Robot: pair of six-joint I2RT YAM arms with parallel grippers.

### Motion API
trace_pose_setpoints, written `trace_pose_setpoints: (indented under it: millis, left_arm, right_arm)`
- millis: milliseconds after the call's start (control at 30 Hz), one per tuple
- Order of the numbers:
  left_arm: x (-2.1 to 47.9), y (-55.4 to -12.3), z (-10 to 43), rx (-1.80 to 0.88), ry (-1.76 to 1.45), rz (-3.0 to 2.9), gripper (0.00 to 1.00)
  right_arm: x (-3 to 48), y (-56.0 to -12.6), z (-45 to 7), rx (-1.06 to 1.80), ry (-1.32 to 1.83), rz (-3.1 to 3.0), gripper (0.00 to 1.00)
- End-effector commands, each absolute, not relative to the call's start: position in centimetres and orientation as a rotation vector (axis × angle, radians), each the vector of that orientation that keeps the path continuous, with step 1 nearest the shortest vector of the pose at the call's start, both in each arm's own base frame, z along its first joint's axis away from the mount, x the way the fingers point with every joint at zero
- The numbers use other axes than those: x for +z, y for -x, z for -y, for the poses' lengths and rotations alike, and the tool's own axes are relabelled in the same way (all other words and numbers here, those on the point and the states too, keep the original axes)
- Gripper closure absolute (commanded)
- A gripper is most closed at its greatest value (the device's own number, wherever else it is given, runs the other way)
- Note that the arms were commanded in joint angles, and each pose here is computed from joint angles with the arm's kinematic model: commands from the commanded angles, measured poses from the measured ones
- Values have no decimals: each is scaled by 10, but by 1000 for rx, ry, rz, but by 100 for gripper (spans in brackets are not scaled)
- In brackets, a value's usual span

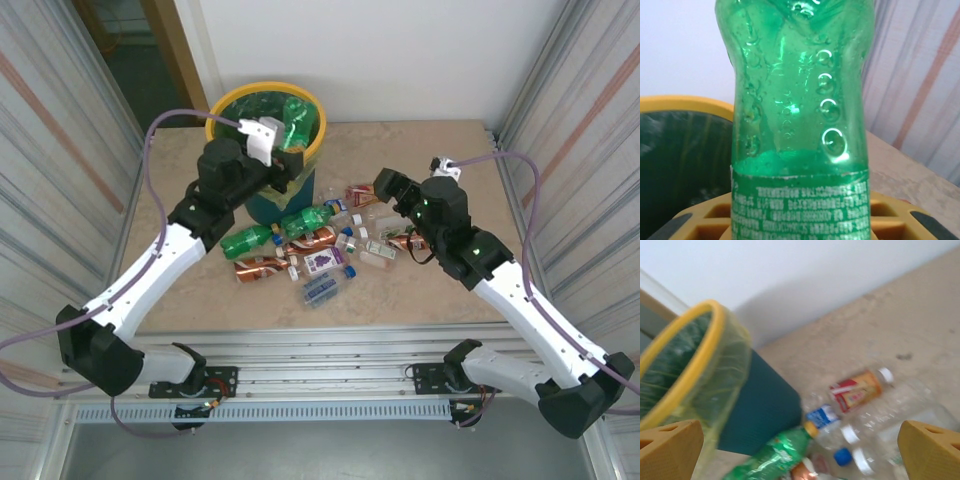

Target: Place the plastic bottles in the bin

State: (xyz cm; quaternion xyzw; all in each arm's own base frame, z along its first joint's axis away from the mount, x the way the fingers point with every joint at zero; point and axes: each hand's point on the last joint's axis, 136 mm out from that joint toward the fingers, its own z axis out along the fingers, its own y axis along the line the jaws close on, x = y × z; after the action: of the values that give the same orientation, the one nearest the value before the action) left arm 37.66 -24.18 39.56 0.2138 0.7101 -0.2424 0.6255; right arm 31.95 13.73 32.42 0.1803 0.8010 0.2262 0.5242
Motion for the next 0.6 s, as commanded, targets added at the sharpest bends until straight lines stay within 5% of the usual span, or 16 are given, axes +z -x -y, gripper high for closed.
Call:
trace_pose_setpoints:
  millis: [0, 567]
  left_arm:
    - [412, -397, 221, -461, -457, -1621, 84]
    - [355, -503, 167, -433, -361, -1868, 84]
  right_arm:
    - [286, -311, -112, 427, -564, -2013, 2]
    - [193, -297, -65, 314, -919, -2206, 2]
